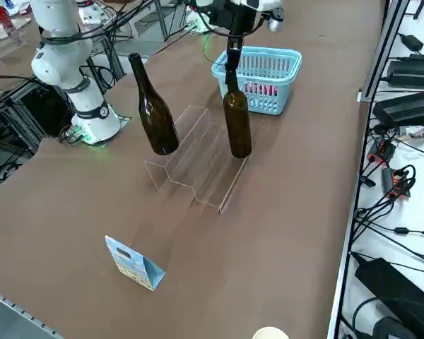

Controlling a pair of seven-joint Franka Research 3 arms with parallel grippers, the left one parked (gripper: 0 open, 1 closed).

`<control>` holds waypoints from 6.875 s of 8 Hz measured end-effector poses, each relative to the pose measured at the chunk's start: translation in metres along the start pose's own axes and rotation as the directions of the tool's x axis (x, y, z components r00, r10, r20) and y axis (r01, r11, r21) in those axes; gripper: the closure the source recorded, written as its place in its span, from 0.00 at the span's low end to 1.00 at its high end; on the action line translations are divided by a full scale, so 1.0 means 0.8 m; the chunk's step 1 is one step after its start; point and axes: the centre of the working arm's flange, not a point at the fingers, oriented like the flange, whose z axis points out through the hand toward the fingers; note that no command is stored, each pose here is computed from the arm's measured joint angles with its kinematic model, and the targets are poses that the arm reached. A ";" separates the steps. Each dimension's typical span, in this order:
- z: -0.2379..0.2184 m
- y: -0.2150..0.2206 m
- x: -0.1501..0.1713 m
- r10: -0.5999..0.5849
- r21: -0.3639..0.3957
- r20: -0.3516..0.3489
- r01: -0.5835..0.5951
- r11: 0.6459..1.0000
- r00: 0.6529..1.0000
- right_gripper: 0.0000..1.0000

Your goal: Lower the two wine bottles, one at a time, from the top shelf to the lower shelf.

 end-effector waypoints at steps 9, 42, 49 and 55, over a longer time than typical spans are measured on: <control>0.012 0.006 0.000 0.006 0.010 0.018 -0.006 1.000 1.000 0.09; -0.029 0.107 -0.264 0.115 0.061 0.108 -0.123 0.991 0.987 0.47; -0.030 0.109 -0.264 0.117 0.049 0.105 -0.123 0.991 0.988 0.60; -0.049 0.112 -0.249 0.107 0.019 0.060 -0.108 0.994 0.992 0.60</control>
